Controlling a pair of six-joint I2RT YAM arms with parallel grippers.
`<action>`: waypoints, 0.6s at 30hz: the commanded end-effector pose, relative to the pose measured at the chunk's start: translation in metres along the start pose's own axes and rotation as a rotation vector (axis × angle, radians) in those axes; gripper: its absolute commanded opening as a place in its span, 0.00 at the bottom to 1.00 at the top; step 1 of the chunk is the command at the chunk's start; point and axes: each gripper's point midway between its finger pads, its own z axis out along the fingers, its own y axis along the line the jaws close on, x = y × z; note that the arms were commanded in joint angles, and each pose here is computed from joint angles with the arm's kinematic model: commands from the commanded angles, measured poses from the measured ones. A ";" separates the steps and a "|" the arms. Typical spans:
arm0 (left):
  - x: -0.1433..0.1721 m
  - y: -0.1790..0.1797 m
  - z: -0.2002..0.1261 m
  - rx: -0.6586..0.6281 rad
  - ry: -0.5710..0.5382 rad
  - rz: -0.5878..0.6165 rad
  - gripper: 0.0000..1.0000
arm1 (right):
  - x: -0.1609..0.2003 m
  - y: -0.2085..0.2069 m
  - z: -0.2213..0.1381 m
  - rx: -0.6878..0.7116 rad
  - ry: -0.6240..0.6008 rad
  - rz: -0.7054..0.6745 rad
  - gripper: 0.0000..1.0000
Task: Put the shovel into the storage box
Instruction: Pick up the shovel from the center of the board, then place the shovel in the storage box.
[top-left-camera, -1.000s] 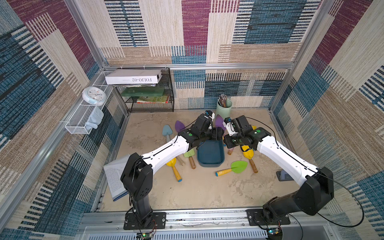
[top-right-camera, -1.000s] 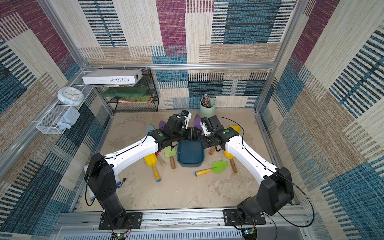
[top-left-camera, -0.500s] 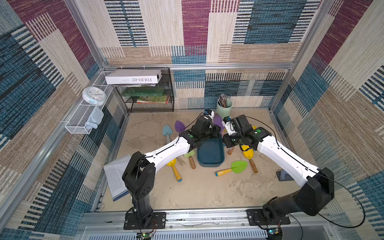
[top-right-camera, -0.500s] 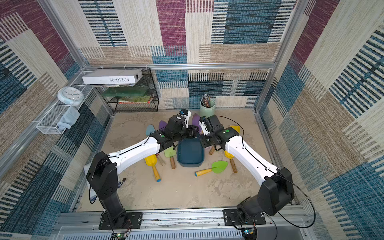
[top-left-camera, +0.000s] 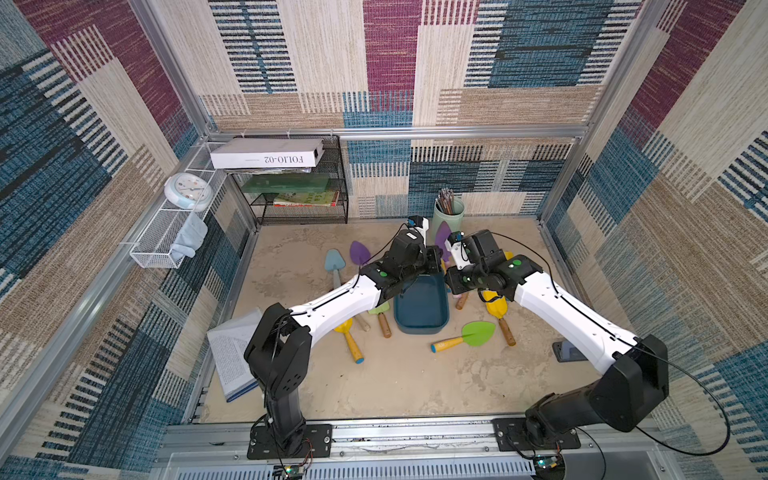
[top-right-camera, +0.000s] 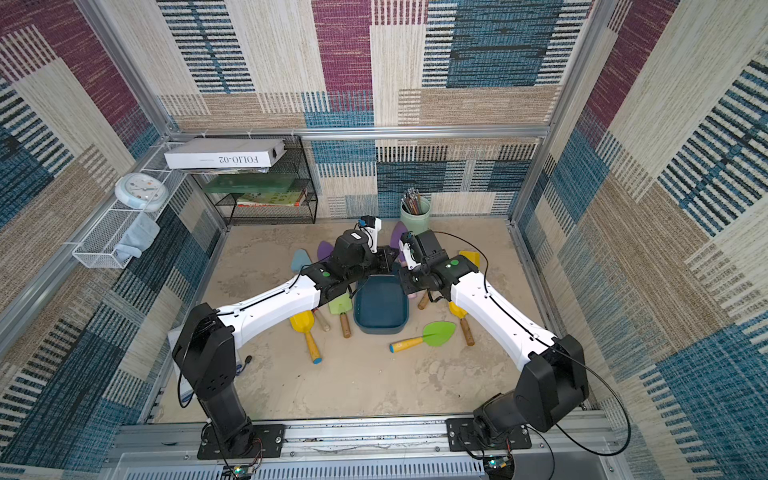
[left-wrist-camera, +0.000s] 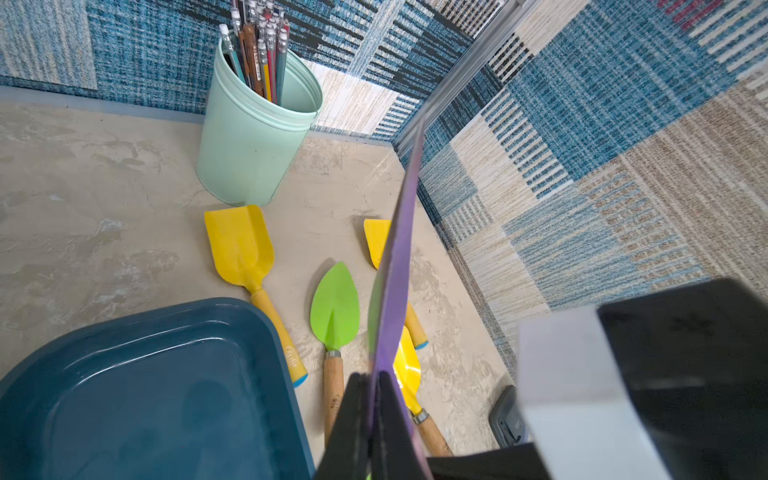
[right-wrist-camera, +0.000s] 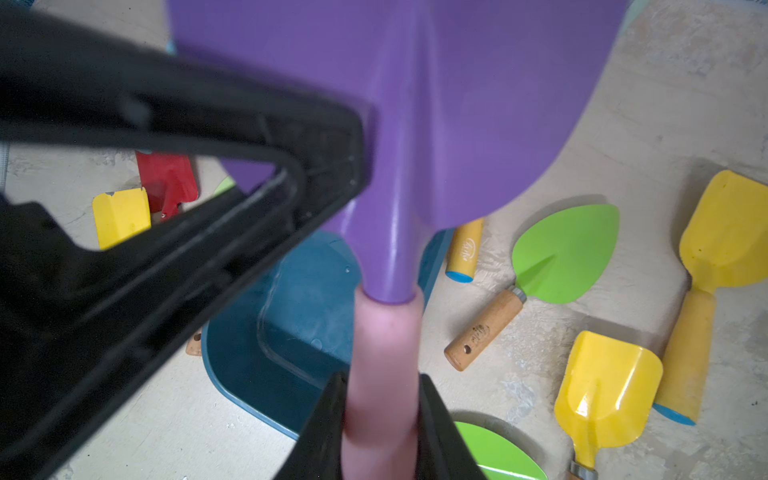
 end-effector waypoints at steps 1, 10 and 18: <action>0.006 0.025 -0.002 -0.107 0.018 0.039 0.00 | -0.007 0.003 -0.008 -0.009 -0.032 -0.012 0.52; 0.008 0.064 -0.001 -0.197 0.071 0.024 0.00 | -0.007 -0.004 -0.039 0.025 -0.100 0.009 0.75; 0.046 0.073 0.020 -0.146 0.277 -0.086 0.00 | -0.009 -0.012 -0.079 0.051 -0.205 0.013 0.77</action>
